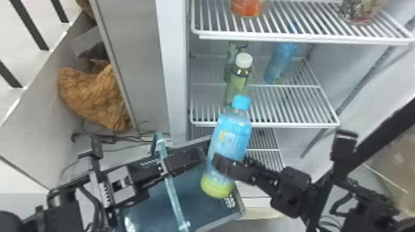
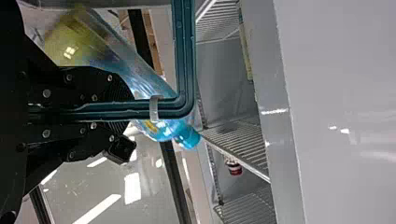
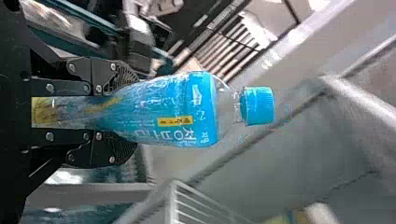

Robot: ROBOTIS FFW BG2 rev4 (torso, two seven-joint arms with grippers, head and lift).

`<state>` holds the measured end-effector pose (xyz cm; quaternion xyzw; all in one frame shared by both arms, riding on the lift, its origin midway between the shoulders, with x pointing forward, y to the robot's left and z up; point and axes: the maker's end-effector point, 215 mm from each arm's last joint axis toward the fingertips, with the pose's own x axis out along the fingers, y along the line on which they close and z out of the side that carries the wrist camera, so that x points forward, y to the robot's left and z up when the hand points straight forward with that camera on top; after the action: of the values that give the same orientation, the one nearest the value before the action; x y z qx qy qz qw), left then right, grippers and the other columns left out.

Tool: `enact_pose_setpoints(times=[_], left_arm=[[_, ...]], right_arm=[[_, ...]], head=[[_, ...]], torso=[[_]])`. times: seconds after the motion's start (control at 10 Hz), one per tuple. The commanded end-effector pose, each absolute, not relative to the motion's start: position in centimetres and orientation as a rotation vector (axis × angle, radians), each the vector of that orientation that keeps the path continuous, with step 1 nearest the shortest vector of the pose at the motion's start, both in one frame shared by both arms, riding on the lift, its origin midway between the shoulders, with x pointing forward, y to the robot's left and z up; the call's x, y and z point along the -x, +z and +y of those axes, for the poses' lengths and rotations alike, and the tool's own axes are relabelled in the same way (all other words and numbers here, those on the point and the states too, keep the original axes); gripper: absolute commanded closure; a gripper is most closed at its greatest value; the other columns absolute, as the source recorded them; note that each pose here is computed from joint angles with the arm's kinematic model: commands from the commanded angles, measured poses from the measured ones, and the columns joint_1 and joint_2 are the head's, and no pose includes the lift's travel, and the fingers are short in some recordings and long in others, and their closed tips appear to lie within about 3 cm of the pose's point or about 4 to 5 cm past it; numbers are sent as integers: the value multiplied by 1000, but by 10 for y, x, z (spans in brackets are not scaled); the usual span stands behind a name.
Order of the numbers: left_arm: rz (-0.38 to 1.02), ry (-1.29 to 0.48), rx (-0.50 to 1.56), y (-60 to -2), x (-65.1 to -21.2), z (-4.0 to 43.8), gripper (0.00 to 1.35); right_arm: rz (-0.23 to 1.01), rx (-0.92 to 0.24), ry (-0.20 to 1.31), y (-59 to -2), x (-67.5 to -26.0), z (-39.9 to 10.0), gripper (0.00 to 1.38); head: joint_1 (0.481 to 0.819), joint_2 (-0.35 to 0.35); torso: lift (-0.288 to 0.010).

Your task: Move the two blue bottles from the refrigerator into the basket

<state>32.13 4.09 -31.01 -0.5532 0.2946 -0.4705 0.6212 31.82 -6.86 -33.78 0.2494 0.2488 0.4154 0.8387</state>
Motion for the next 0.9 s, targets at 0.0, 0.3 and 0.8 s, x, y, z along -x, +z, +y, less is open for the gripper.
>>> enact_pose_setpoints(times=[0.0, 0.3, 0.8], left_arm=[[674, -1084, 1269, -309, -322, 41, 1188], [675, -1087, 1272, -309, -321, 40, 1188], [672, -1087, 1274, -308, -322, 40, 1188]], right_arm=[[597, -568, 922, -357, -307, -53, 1179], [563, -622, 984, -354, -312, -34, 194], [496, -616, 940, -345, -325, -51, 133]], head=[[695, -53], [695, -4], [695, -14]], torso=[[-216], [-216], [-216]])
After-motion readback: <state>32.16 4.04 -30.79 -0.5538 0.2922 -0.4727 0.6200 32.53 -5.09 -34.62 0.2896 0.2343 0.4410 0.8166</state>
